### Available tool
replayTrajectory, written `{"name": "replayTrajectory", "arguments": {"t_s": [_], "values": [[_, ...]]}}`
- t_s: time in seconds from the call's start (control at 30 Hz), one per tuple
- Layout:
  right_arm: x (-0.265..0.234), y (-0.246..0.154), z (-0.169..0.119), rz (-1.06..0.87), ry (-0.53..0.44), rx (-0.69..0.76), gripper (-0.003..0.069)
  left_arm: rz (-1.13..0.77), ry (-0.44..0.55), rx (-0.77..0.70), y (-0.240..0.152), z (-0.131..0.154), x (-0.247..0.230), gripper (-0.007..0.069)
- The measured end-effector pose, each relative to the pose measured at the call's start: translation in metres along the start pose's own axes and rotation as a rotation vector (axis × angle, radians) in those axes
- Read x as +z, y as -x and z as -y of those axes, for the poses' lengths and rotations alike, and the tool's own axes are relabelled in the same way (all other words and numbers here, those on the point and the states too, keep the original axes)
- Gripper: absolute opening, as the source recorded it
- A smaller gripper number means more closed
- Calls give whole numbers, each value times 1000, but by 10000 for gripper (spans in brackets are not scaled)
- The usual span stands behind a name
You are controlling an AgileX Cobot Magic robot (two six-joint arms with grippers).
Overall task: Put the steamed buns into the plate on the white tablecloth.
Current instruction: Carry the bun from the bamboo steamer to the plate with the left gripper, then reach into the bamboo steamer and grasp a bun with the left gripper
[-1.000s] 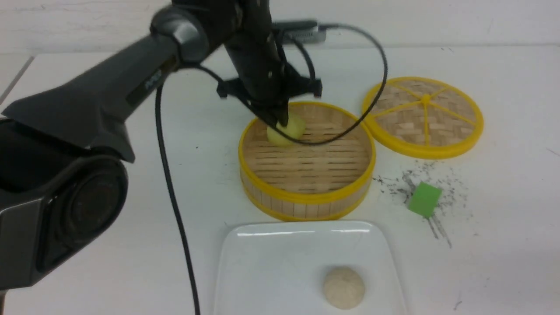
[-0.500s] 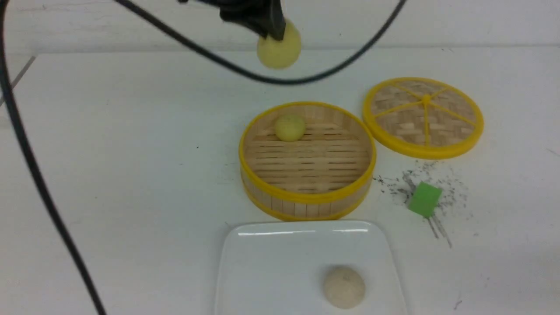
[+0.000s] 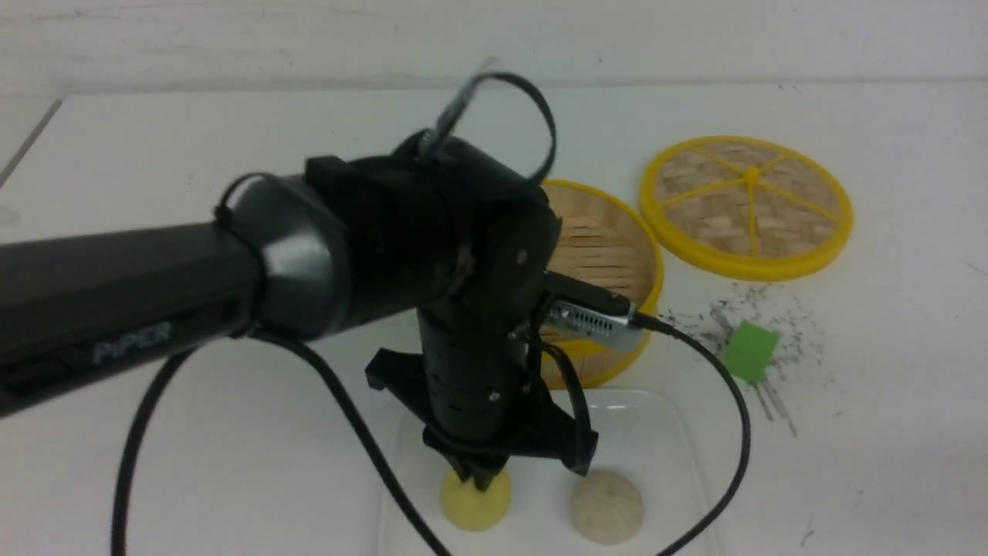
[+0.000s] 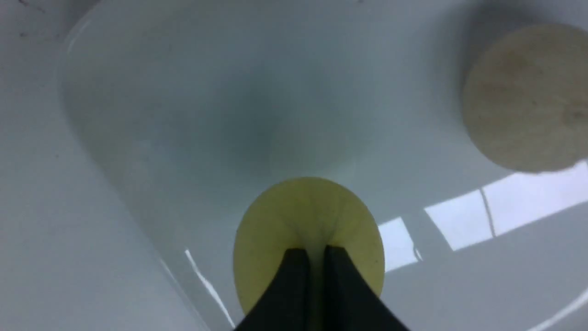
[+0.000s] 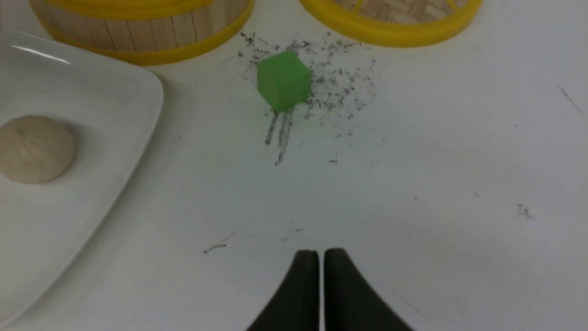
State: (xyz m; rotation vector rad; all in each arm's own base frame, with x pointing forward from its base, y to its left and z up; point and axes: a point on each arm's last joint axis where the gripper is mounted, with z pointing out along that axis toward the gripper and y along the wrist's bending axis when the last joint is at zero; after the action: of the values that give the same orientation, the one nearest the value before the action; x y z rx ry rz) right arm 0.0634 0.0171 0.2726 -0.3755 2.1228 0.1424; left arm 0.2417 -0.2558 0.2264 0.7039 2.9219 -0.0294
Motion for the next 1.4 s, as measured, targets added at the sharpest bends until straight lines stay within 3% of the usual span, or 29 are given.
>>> {"name": "replayTrajectory", "arguments": {"t_s": [0.17,0.47,0.57,0.67,0.8,0.9,1.0,1.1,1.27,1.4], "values": [[0,0,0,2,4,7,46,13,24,-33,7,1,17,127],[0,0,-1,3,8,21,59,42,28,-50,17,3,5,454],[0,0,-1,3,8,21,63,95,37,-45,30,4,-15,517],[0,0,-1,3,8,21,67,153,45,-48,43,3,-38,531],[0,0,-1,4,8,21,73,237,30,-80,65,-1,-62,489],[0,0,-1,4,8,21,78,282,16,-134,89,-13,-74,342],[0,0,-1,3,9,21,82,277,-8,-225,116,-38,-68,118],[0,0,-1,3,9,21,81,275,-62,-290,141,-63,-55,16],[0,0,-1,5,12,24,83,294,-117,-326,168,-88,-35,4],[0,0,-1,5,12,24,83,308,-119,-314,181,-89,-22,50]]}}
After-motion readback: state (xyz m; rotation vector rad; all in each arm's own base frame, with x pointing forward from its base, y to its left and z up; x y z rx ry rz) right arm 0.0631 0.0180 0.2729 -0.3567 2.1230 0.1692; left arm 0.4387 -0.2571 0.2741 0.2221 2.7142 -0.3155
